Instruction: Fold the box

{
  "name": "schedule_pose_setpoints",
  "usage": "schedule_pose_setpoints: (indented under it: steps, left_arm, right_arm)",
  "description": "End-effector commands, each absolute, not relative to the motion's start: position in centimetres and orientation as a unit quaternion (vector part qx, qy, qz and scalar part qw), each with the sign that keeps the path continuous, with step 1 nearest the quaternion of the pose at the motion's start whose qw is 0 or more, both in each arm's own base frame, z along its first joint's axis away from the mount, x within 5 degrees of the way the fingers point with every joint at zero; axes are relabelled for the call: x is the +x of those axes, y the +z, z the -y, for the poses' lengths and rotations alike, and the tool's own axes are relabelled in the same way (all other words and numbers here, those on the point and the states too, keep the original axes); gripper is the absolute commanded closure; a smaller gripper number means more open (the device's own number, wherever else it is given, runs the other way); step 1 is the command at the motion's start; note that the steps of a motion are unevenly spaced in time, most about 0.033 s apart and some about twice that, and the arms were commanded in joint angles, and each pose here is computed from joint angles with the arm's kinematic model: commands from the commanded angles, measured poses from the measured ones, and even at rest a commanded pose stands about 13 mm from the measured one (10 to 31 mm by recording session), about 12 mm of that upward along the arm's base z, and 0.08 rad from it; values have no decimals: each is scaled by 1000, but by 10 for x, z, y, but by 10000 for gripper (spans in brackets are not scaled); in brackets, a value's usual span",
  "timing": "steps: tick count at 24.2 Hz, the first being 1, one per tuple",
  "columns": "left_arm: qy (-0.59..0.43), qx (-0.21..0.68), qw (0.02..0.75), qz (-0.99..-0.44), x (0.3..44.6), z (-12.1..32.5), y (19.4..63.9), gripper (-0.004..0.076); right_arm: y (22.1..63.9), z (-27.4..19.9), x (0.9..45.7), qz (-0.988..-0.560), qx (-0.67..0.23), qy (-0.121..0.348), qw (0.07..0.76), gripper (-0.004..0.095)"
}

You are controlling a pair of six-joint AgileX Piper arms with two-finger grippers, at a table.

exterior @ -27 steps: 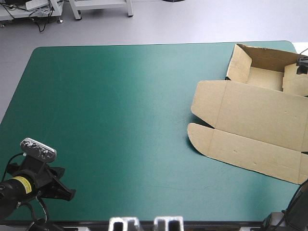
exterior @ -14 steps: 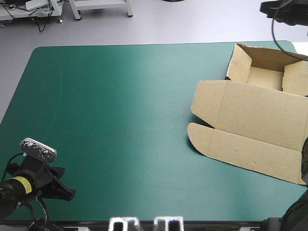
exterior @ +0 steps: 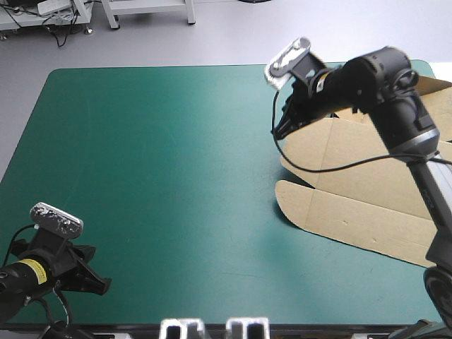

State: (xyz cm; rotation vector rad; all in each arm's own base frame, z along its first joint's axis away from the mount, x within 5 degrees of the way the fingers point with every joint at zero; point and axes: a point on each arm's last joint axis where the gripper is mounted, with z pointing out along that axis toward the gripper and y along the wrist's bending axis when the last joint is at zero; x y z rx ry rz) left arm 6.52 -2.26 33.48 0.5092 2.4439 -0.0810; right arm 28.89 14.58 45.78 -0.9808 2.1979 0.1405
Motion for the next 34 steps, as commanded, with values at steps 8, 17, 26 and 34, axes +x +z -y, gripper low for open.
schedule_pose_setpoints:
  steps: [8, 17, 26, 34]
  left_arm:
    - [-36, 192, 338, -921, 68, 24, 343, 734]
    - [-41, 192, 336, -921, 68, 25, 342, 734]
    - [-51, 194, 313, -928, 69, 29, 327, 734]
    - [-67, 193, 337, -919, 72, 32, 330, 734]
  right_arm:
    - [372, -109, 205, -909, -354, 39, 214, 931]
    - [350, -53, 97, -903, -271, 76, 324, 932]
    - [334, -33, 72, -917, -215, 59, 330, 932]
    - [334, -31, 73, -917, -212, 50, 333, 932]
